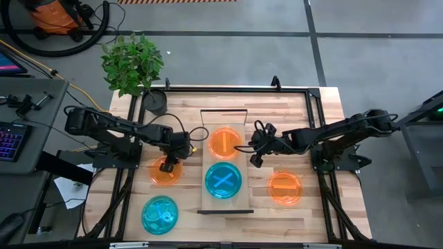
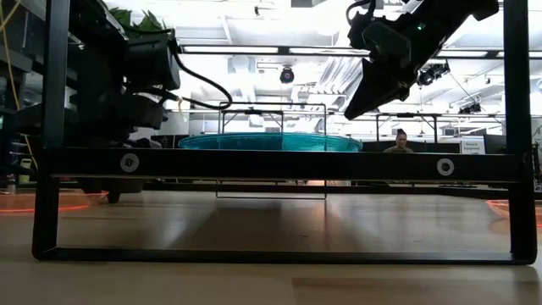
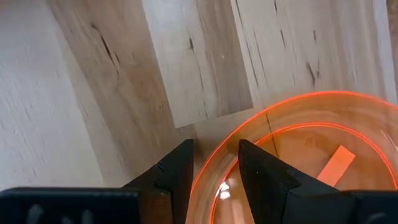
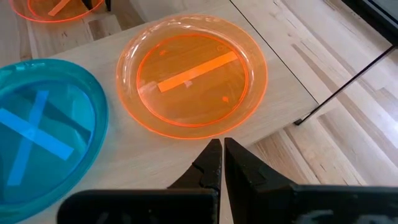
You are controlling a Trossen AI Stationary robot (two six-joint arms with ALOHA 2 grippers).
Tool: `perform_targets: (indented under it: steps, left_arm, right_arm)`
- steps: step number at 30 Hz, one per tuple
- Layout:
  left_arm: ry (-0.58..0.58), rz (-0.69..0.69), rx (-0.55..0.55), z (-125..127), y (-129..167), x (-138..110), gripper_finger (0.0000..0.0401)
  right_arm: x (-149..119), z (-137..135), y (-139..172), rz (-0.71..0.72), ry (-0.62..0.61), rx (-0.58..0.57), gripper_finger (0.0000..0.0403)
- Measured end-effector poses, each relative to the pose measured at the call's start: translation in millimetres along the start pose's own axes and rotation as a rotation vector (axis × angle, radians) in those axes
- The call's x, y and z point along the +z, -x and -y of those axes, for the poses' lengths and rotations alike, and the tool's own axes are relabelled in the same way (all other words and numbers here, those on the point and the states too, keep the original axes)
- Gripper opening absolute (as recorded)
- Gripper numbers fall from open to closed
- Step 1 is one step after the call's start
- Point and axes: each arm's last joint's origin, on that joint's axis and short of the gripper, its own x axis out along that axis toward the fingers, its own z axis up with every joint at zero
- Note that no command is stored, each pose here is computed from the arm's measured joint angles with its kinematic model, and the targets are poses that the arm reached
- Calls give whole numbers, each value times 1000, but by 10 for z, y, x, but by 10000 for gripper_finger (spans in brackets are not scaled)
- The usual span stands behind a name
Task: Place and stack plates onto a shelf
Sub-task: Stack the left orange plate on top of the other orange plate on the shelf
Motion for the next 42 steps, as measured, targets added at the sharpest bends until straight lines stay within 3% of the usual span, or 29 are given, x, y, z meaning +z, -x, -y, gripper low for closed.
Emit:
perform_targets:
  steps: [4,11,23,28,33,37,42]
  left_arm:
    - [2,-2,2,-2,-4,1,102]
    - [-3,8,-2,-34,47,51,8]
    - [102,-5,40,-53,716,257,1]
    - [193,215,153,-18,1138,306,0]
    - [361,586,335,-44,1394,370,0]
    - [512,761,357,-83,1317,387,0]
    - [740,783,370,-163,930,322,0]
  right_arm:
    - [0,0,0,1,-2,-1,0]
    - [0,0,-1,0,-6,-2,0]
    - [-6,-11,3,-3,-15,7,0]
    - [-10,-19,5,-7,-3,17,0]
    - [-9,-15,4,-2,0,5,0]
    - [-10,4,11,12,-1,-44,0]
    - [5,47,104,32,-17,-73,0]
